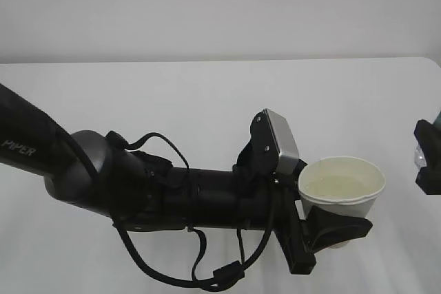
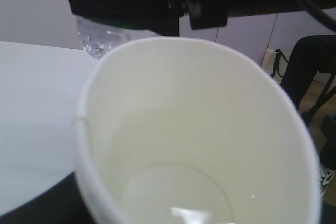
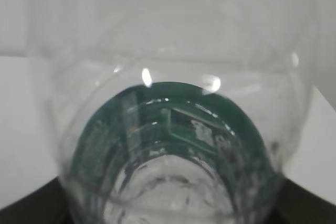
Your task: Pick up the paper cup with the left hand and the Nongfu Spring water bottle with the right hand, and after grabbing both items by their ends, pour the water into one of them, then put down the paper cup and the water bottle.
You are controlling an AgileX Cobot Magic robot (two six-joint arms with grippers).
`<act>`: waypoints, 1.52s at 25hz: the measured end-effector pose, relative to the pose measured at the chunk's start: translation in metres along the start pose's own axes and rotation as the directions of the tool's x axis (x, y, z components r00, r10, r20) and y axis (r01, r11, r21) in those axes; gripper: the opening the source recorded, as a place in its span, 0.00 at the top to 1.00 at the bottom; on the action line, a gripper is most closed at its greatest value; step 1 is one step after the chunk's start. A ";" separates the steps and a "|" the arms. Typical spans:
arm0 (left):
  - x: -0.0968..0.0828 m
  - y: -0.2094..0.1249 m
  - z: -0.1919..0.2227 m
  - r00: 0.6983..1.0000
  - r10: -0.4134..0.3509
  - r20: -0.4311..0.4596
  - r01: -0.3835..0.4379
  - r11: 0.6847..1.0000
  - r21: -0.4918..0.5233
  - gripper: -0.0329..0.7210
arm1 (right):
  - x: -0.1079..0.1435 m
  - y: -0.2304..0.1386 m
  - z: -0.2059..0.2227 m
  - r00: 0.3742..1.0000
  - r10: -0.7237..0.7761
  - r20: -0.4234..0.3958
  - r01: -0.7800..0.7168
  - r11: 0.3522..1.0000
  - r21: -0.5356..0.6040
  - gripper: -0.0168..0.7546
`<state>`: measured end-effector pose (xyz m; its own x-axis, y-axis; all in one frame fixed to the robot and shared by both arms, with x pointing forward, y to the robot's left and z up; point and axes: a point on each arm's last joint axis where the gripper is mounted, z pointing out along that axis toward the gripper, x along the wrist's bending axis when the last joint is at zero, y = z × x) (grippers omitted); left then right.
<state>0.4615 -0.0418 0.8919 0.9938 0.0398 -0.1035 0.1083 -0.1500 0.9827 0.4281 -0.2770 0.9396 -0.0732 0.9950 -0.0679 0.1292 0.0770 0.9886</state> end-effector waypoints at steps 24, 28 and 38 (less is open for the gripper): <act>0.001 0.001 0.000 0.999 0.046 -0.014 -0.046 0.999 -0.007 0.39 | 0.010 -0.038 0.088 1.000 -0.008 -0.007 0.009 0.991 0.135 0.42; 0.002 0.001 0.000 0.998 0.053 -0.026 -0.054 0.998 -0.012 0.39 | 0.012 -0.049 0.099 1.000 -0.010 -0.009 0.012 0.987 0.160 0.43; 0.004 0.001 -0.001 0.998 0.052 -0.035 -0.052 0.999 -0.015 0.39 | 0.015 -0.055 0.129 1.000 -0.007 -0.002 0.007 0.990 0.138 0.44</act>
<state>0.4657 -0.0409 0.8931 0.9966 0.0668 -0.0472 0.0560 -0.1375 0.9889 0.5474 -0.2585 0.8669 -0.0766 0.9943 -0.0745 0.2641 0.0923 0.9601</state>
